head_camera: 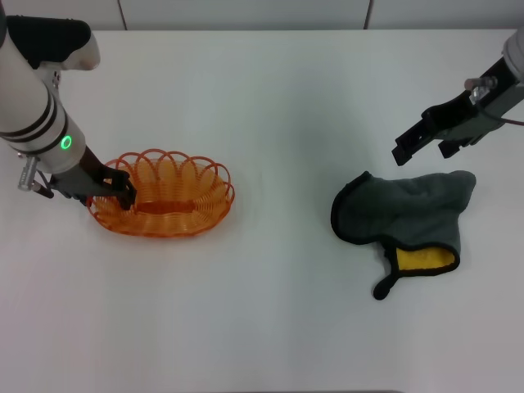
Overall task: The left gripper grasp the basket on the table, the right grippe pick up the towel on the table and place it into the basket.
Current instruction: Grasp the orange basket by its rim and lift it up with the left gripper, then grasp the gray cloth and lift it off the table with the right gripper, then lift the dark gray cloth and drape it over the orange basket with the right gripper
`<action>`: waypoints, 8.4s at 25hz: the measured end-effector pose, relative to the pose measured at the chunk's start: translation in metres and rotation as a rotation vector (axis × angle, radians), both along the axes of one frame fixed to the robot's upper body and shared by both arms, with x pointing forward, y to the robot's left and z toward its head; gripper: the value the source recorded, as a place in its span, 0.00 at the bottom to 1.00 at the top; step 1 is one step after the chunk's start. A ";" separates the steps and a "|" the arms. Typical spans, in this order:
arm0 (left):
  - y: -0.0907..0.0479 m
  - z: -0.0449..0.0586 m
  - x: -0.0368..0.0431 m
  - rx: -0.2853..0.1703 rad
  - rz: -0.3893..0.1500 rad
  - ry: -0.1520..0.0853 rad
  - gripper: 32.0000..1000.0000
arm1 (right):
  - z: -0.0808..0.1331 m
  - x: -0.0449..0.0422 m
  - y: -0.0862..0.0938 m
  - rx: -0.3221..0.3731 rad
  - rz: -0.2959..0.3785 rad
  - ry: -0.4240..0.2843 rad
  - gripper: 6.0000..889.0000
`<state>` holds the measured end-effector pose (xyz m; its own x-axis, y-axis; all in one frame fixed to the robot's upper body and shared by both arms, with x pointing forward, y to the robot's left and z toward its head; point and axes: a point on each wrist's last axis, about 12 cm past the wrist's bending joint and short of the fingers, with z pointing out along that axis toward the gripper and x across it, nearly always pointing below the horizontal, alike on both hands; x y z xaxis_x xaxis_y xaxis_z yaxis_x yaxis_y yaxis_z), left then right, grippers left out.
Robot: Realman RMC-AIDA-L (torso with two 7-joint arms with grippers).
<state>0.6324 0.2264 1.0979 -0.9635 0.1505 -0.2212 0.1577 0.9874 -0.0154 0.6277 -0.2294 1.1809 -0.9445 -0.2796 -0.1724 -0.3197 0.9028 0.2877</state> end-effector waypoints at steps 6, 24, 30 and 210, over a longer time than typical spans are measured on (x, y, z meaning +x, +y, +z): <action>0.001 -0.002 0.0001 0.002 0.001 -0.011 0.52 | 0.000 -0.0001 0.001 0.008 0.001 0.000 0.92; 0.000 -0.001 -0.0004 0.006 -0.007 0.002 0.18 | 0.000 -0.0004 0.001 0.023 0.000 -0.001 0.91; -0.006 0.014 0.0011 -0.006 -0.018 -0.006 0.16 | -0.003 -0.0002 0.000 0.022 -0.004 0.006 0.91; -0.075 0.111 -0.0125 -0.243 -0.275 -0.153 0.04 | 0.004 0.0058 0.110 0.259 0.406 -0.194 0.00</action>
<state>0.6199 0.1510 1.2084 -0.8477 0.3241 -0.4200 0.4344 0.8784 -0.1990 0.6336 -0.1192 1.1852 -0.7126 -0.5421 -0.4454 -0.6991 0.6018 0.3860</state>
